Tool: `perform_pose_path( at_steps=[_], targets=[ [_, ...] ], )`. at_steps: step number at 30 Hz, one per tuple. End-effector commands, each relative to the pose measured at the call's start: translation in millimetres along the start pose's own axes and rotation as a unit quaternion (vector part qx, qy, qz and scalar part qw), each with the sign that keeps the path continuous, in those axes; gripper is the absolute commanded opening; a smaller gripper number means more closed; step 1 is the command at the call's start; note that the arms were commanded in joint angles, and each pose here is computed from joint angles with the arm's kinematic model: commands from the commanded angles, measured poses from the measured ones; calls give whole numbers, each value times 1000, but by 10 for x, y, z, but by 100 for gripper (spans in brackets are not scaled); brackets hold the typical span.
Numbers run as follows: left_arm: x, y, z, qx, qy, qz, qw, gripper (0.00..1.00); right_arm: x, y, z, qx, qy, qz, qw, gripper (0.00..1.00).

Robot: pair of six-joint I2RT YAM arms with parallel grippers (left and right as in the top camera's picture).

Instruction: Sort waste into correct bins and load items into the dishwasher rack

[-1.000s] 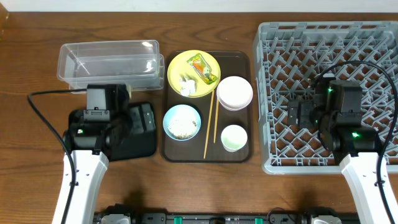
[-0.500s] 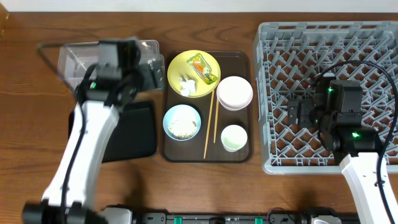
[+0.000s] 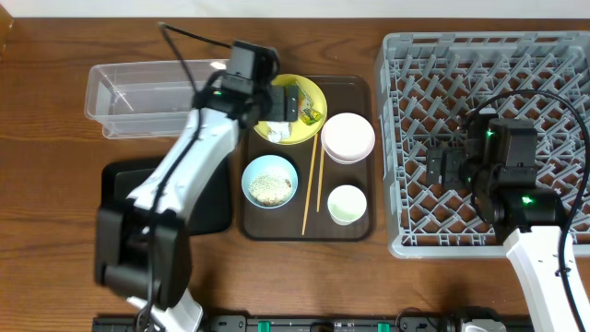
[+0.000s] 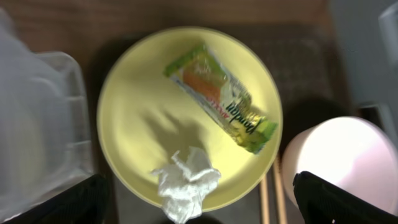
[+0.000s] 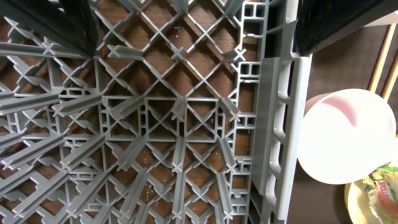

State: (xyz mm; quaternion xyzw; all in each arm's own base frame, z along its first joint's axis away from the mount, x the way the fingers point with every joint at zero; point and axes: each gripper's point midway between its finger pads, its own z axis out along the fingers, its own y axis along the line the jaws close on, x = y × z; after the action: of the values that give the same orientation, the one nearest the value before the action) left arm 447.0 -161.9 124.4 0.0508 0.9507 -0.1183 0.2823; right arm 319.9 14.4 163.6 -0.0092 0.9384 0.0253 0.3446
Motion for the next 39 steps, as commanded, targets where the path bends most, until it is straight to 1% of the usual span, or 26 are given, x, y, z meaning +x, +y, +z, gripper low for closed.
perform_pose_path(
  at_steps=[1,7,10,14,16,18,20,22,23,26,30,35,39],
  targets=[
    [90,11,266,-18,18,18,1000,97,-88,-22,-77,0,-13,9,1000,99],
    [351,79,601,-27,61,17,998,95,-77,-22,-77,0,-10,9,1000,99],
    [417,100,674,-30,72,16,997,86,-77,-22,-77,0,-10,9,1000,99],
    [426,104,682,-30,73,16,997,69,-77,-22,-77,0,-10,9,1000,99],
    [437,107,680,-31,75,16,997,57,-77,-22,-77,0,-10,9,1000,99],
    [455,111,677,-32,79,16,996,41,-76,-22,-77,0,-10,9,1000,99],
    [451,109,668,-31,79,16,996,24,-76,-22,-77,0,-10,9,1000,99],
    [416,104,631,-31,73,16,997,14,-76,-22,-77,0,-10,9,1000,99],
    [383,93,596,-29,68,16,997,11,-76,-22,-77,0,-10,9,1000,99],
    [205,65,416,-27,38,16,999,6,-76,-23,-77,0,-10,9,1000,99],
    [-229,143,-26,-45,-43,10,998,6,-76,-22,-77,0,-10,9,1000,99],
    [-725,510,-641,-94,-147,-21,984,7,-74,-22,-77,0,-10,9,1000,99],
    [-838,915,-839,-131,-171,-52,975,7,-74,-22,-77,0,-10,9,1000,99]
  ],
)
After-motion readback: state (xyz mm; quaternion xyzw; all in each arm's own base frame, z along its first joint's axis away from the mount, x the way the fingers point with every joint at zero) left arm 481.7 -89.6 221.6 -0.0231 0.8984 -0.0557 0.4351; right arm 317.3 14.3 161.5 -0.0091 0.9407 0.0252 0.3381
